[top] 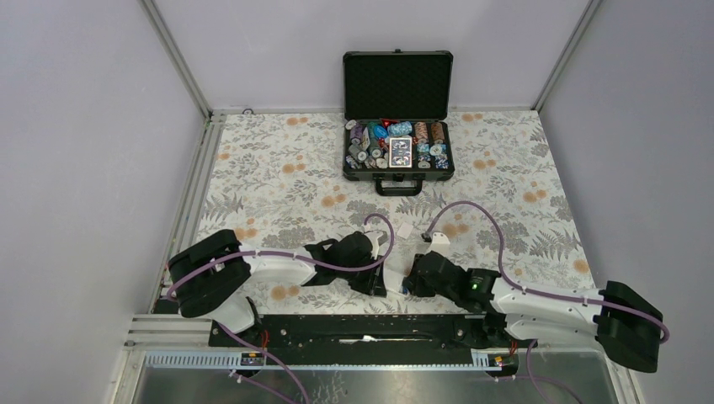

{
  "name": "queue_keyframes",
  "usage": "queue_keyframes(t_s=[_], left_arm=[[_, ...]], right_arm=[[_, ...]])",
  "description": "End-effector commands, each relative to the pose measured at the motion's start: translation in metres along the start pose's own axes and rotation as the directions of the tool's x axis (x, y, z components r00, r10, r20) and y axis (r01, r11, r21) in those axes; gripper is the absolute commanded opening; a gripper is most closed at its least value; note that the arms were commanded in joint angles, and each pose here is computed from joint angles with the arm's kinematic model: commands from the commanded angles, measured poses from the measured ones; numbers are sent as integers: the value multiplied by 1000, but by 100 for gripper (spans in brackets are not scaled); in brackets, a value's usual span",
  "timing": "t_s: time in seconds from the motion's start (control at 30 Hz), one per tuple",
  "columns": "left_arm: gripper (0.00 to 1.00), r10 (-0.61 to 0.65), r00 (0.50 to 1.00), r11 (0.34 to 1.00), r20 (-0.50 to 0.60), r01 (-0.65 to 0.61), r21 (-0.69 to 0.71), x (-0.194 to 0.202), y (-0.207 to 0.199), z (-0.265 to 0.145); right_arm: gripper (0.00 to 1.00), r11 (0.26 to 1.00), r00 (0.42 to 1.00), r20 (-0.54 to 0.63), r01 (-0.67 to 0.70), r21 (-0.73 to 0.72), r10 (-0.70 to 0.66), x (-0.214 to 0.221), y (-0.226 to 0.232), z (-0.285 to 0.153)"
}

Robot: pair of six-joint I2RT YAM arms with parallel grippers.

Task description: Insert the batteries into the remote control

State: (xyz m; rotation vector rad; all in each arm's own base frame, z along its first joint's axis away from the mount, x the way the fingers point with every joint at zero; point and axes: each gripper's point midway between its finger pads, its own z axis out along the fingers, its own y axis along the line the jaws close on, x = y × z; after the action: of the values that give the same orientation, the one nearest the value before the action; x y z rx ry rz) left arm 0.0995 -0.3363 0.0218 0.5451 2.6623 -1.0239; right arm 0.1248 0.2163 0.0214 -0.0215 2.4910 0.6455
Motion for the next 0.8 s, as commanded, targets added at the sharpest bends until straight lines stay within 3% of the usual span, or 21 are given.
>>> queue_keyframes(t_s=[0.0,0.27,0.47,0.77], left_arm=[[28,2,1000,999,30,-1,-49,-5,12,6],[28,1,1000,999,29,0,-50,-6,12,8],[28,1,999,998,33,1,-56,-7,12,6],[31,36,997,999,65,-33,-43,-19,-2,-14]], right_arm=[[0,997,998,-49,34,70,-30,14,-23,-15],[0,998,999,35,23,61,-26,-6,-21,-27],[0,988,991,98,77,137,-91,-26,-28,-33],[0,954,981,76,156,257,-181,-31,-40,-21]])
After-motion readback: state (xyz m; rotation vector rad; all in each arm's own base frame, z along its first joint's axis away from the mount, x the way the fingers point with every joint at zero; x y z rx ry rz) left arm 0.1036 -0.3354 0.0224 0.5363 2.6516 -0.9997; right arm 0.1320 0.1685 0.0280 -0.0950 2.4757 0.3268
